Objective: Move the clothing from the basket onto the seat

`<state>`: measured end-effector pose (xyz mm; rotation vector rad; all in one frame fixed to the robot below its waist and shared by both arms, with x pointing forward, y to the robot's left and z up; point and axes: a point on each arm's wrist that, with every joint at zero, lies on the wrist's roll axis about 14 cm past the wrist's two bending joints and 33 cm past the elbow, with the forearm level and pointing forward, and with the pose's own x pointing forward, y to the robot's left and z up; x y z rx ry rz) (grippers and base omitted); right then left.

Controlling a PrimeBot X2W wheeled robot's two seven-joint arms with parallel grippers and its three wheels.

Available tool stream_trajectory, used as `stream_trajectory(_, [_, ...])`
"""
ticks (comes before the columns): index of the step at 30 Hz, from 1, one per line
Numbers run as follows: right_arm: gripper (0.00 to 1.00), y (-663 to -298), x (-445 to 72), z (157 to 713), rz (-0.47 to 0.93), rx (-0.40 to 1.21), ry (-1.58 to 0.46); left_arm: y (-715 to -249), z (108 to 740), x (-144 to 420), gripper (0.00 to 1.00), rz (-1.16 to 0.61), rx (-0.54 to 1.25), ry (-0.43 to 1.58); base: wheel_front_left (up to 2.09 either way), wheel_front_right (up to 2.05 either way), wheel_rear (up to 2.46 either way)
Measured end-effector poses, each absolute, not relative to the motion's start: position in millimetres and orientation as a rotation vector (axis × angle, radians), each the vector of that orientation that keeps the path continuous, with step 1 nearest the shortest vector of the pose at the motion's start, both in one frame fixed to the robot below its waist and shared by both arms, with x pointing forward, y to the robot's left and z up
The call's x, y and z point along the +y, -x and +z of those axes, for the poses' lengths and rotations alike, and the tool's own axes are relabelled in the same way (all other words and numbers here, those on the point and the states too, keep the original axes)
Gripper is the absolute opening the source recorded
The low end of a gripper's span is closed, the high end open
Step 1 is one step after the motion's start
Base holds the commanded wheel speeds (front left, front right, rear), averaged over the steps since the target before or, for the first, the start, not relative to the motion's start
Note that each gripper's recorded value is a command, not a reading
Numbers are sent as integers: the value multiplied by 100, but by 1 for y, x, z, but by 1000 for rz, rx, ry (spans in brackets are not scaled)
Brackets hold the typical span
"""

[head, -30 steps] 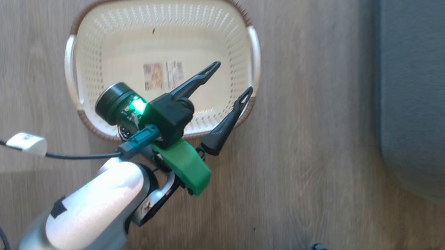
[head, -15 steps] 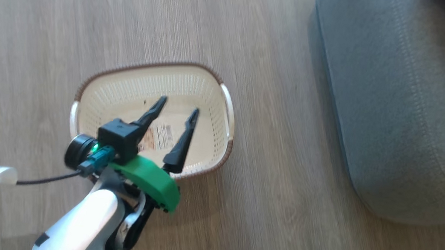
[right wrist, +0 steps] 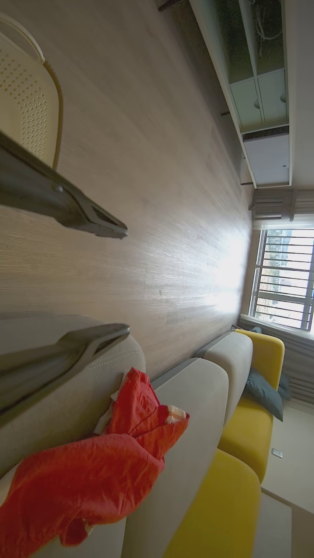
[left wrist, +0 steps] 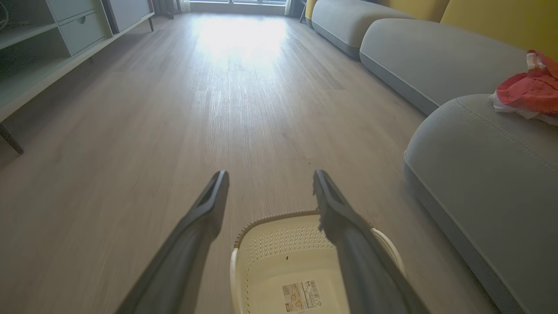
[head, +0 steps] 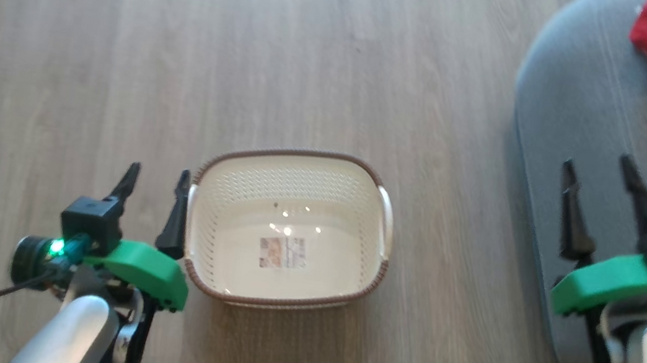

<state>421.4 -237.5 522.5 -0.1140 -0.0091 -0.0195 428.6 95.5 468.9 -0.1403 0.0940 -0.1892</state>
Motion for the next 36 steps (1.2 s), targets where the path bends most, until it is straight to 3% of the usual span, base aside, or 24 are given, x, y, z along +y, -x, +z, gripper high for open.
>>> stream_trajectory(5, [100,-408,-195,505,68,-2,47,-410,489,152,100,-25,30,98,0,0,0])
stream_trajectory(11, [100,-390,-170,487,108,21,9,-379,491,179,100,33,19,63,0,0,0])
stream_trajectory(20, [100,-375,-167,479,107,25,-13,-352,483,206,100,114,31,59,0,0,0])
stream_trajectory(33, [100,-368,-174,465,79,63,-51,-353,473,208,100,114,52,60,0,0,0])
stream_trajectory(34, [0,-367,-176,464,74,64,-51,-353,471,208,0,110,59,58,0,0,0])
stream_trajectory(36, [0,-363,-176,454,72,99,-54,-349,460,206,0,109,93,60,0,0,0])
